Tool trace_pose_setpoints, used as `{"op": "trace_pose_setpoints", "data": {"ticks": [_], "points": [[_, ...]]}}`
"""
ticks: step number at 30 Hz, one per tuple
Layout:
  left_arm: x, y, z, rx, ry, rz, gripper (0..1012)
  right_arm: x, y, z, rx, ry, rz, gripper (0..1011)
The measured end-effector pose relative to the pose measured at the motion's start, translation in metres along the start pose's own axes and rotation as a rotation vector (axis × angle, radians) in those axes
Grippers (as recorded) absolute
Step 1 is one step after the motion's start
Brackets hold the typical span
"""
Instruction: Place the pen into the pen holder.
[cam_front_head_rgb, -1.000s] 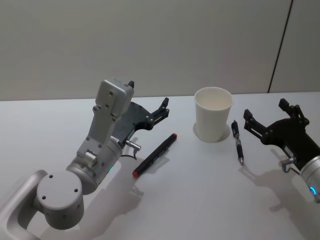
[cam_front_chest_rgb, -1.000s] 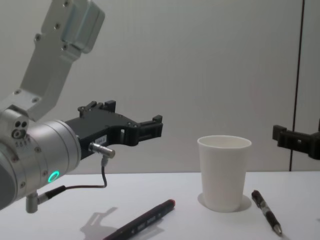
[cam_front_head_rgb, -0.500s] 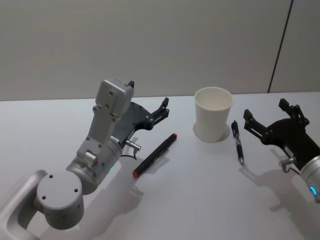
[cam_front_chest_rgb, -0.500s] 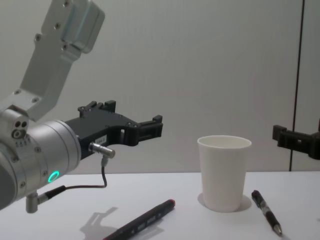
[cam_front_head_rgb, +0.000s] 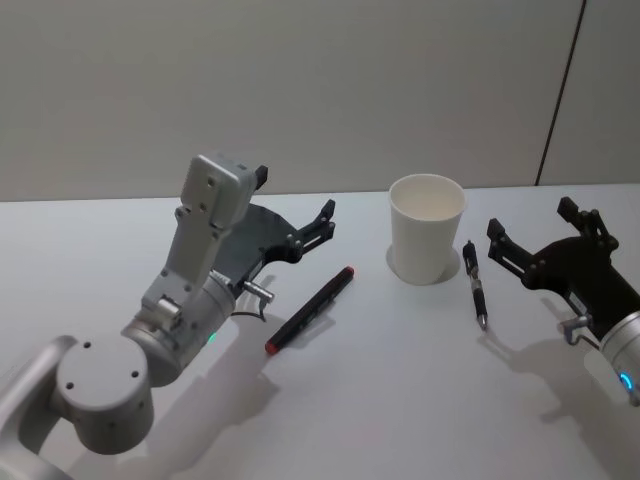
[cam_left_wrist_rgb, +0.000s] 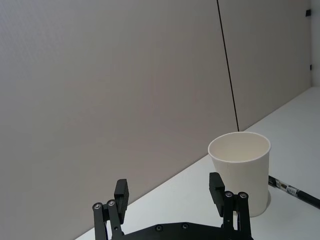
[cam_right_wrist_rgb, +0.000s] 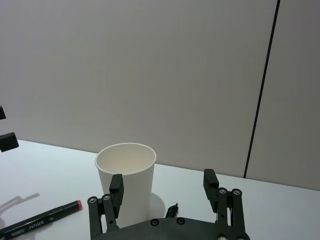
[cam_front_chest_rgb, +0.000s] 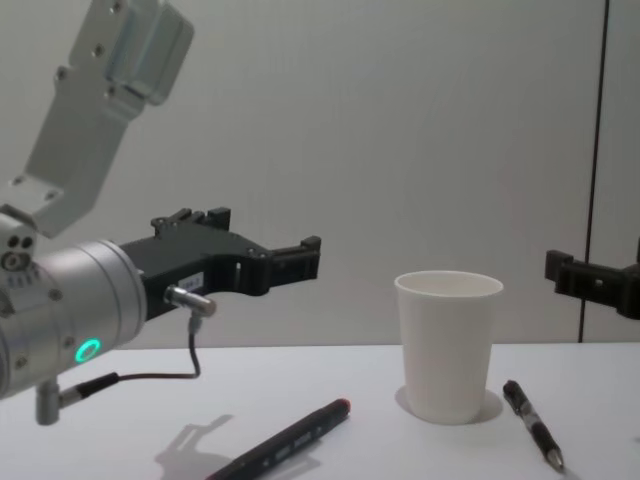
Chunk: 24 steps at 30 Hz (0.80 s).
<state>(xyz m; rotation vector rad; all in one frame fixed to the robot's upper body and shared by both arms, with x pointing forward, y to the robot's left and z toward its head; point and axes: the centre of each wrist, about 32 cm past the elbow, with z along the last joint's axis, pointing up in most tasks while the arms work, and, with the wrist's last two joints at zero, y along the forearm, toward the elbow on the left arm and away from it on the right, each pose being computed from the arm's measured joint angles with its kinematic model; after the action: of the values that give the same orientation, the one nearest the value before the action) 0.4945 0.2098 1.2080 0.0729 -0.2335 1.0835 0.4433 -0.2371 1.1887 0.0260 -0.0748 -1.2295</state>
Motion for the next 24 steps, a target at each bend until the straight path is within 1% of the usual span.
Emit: {"op": "trace_pose_setpoints", "data": {"ticks": [3,4,6,10,11,12,13,14,15,18,19,21,24], "points": [[0.0051,0.0018,0.0012,0.009,0.004,-0.016,1001,0.000,0.000,0.000,0.000,0.000,0.000,1001],[0.0051,0.0018,0.0012,0.009,0.004,-0.016,1001,0.000,0.000,0.000,0.000,0.000,0.000,1002],[0.0098,0.0042,0.0020,0.020,0.007,-0.028,1001,0.000,0.000,0.000,0.000,0.000,0.000,1002],[0.0159,0.0080,0.0035,0.035,0.010,-0.044,1001,0.000,0.000,0.000,0.000,0.000,0.000,1002],[0.0165,0.0086,0.0036,0.039,0.012,-0.047,1001,0.000,0.000,0.000,0.000,0.000,0.000,1002],[0.0189,0.0103,0.0045,0.045,0.011,-0.052,1001,0.000,0.000,0.000,0.000,0.000,0.000,1001],[0.0189,0.0103,0.0045,0.045,0.011,-0.052,1001,0.000,0.000,0.000,0.000,0.000,0.000,1002],[0.0212,0.0124,0.0052,0.054,0.012,-0.058,1001,0.000,0.000,0.000,0.000,0.000,0.000,1001],[0.0219,0.0130,0.0054,0.059,0.013,-0.060,1001,0.000,0.000,0.000,0.000,0.000,0.000,1002],[0.0267,0.0181,0.0070,0.080,0.014,-0.073,1001,0.000,0.000,0.000,0.000,0.000,0.000,1001],[0.0267,0.0181,0.0070,0.080,0.014,-0.073,1001,0.000,0.000,0.000,0.000,0.000,0.000,1002],[0.0299,0.0219,0.0084,0.100,0.015,-0.083,1001,0.000,0.000,0.000,0.000,0.000,0.000,1002],[0.0317,0.0243,0.0095,0.113,0.015,-0.092,1001,0.000,0.000,0.000,0.000,0.000,0.000,1001]]}}
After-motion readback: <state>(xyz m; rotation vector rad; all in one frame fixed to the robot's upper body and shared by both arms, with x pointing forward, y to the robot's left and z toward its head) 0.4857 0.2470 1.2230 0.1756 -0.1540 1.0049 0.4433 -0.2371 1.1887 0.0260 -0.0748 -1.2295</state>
